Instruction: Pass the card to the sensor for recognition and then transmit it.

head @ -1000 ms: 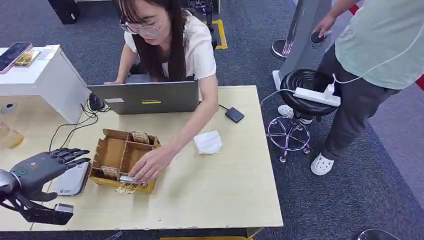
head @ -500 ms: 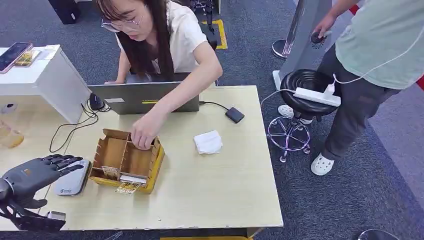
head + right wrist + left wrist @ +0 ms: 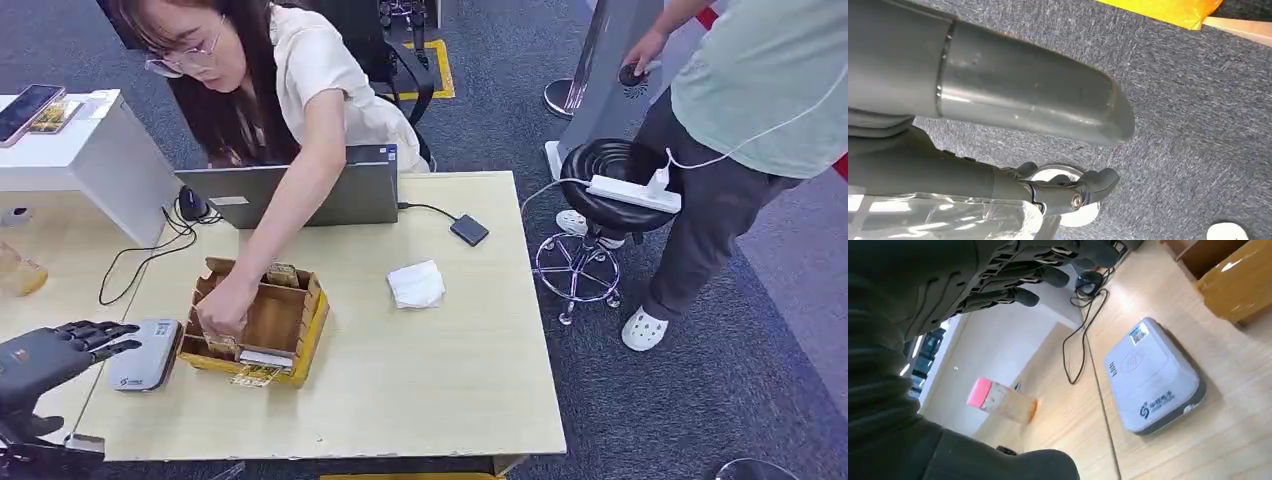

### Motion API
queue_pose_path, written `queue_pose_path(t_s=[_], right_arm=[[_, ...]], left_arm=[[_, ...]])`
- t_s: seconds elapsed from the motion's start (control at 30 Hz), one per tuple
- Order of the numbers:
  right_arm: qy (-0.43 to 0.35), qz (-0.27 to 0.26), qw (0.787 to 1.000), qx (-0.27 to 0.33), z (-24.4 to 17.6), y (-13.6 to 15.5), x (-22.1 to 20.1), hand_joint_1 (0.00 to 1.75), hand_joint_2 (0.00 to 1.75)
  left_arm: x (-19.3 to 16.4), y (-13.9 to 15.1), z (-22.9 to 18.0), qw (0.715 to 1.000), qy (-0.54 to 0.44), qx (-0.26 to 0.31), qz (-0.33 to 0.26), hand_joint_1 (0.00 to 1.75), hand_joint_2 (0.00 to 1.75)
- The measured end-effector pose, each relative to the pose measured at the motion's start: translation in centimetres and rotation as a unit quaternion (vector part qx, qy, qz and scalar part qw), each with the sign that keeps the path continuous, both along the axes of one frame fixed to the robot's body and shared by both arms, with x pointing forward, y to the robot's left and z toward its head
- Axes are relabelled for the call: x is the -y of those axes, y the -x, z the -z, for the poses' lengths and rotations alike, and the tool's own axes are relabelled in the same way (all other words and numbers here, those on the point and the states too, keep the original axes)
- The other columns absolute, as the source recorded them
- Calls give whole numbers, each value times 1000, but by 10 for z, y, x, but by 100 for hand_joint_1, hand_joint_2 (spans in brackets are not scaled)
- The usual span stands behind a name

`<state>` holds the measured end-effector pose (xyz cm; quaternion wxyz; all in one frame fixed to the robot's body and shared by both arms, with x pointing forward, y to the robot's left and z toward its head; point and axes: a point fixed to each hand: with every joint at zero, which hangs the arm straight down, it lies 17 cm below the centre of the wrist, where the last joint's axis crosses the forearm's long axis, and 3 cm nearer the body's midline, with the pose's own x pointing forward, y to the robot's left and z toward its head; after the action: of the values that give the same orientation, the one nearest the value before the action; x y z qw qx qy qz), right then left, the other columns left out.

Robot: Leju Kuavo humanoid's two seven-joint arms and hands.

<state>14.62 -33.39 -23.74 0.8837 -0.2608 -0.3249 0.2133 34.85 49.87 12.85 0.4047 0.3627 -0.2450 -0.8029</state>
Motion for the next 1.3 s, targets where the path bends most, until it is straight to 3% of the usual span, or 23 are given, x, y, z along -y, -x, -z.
queue_pose_path(t_s=[0.37, 0.63, 1.3], right_arm=[[1, 1, 1000, -1, 0, 0, 1, 0, 0], [2, -4, 1000, 3, -1, -5, 0, 0, 0], [2, -10, 1000, 5, -2, -8, -1, 0, 0]], left_arm=[[-24, 20, -11, 999, -10, -15, -39, 0, 175], [-10, 39, -3, 996, 42, -58, -44, 0, 175], [12, 43, 8, 993, 96, -61, -44, 0, 175]])
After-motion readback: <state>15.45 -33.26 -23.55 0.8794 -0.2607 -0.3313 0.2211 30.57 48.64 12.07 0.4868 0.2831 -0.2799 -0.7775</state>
